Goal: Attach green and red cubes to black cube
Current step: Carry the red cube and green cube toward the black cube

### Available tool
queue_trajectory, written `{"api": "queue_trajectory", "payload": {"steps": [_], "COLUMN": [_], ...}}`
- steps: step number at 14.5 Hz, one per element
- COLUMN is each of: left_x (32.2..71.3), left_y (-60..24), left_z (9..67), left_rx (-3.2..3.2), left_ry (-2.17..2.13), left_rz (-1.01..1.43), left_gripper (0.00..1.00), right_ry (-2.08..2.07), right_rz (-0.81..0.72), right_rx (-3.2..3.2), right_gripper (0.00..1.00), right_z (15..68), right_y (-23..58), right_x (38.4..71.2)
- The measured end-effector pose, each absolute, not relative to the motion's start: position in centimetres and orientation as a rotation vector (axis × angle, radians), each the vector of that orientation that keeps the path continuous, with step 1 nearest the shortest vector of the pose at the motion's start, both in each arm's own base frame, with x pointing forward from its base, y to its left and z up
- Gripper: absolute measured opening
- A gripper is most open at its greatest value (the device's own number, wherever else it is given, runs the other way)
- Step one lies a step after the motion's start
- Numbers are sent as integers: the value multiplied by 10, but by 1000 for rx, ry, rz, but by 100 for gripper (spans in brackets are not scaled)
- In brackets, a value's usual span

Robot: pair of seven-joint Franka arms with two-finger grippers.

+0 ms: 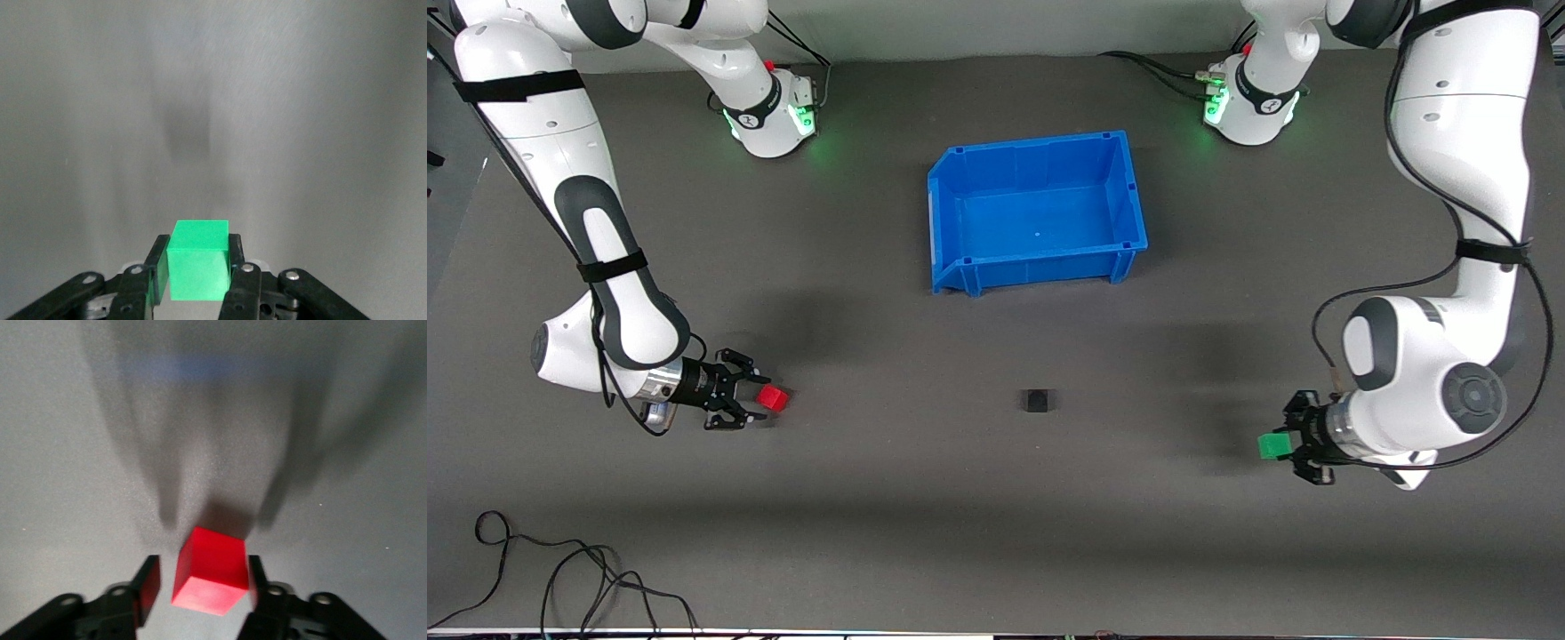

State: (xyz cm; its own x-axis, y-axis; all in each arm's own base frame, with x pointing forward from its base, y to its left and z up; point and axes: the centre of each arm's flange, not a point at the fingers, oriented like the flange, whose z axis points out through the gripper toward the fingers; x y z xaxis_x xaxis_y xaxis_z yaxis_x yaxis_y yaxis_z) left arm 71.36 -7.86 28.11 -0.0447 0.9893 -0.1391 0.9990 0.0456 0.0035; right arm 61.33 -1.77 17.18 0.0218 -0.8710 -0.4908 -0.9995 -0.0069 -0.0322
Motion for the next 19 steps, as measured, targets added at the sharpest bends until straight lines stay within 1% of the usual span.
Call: {"api": "queue_trajectory", "payload": {"steps": [1,2,6,9,11,13,17,19], "left_x": [712,711,697,694,693,683,655,648], "left_y": [-89,-100,-168,-187,-196,-226,-293,-313], "left_z": [280,278,265,268,270,263,236,226], "left_rx": [2071,2048,2025,2004,1979,1991,2009,1997], "left_ry": [2201,2203,2234,2251,2270,2274,2316,2309], "left_rz": [-173,-209,-287,-292,-301,-327,-362,-347], "left_gripper": [36,36,36,36,36,36,36,36], "right_ry": [1911,1911,1885,1849,1830,1819,1811,1816], "right_rz": [479,483,479,464,467,475,495,493], "right_rx": [-1922,-1912,-1919,-1936,-1943,-1946,-1940,-1927], "right_gripper": [44,41,40,40,40,40,40,40], "right_z": [172,172,177,191,204,219,240,244], "right_y": [-17,-15,0,28,63,109,195,234], "right_x": [613,614,620,632,641,648,652,654]}}
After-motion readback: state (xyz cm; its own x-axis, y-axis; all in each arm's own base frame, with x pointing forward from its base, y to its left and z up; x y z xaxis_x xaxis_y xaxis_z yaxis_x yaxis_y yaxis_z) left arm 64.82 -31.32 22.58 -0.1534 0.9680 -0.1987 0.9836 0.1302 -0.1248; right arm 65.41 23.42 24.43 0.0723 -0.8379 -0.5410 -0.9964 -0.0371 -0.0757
